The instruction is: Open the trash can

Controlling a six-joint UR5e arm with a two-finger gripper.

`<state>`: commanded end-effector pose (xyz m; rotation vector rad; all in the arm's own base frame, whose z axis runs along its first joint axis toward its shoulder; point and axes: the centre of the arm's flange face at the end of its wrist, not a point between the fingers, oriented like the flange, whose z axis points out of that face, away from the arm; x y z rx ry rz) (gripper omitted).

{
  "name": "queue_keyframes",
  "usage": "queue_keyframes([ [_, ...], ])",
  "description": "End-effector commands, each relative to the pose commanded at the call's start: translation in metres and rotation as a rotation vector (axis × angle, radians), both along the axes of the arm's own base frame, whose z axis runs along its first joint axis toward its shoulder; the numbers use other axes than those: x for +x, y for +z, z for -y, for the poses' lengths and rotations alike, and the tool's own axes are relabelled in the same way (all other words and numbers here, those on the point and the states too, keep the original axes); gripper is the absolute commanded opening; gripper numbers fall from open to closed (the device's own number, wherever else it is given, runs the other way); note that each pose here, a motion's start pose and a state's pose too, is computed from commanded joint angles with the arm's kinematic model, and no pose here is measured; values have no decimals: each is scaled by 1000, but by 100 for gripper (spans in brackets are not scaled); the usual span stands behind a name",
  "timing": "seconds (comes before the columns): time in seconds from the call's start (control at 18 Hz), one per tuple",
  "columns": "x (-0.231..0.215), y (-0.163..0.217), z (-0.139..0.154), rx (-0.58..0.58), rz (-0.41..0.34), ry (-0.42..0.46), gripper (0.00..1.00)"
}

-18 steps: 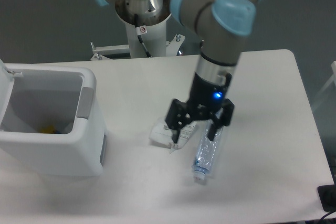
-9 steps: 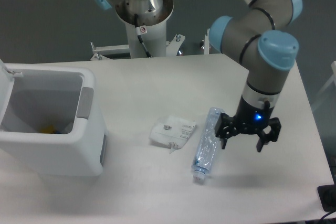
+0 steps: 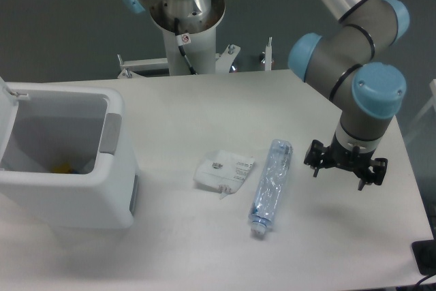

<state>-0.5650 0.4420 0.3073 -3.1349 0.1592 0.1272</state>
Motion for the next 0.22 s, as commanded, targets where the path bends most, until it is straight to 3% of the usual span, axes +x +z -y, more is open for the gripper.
queue_keyframes([
  [0.22, 0, -5, 0, -7, 7, -43, 100],
])
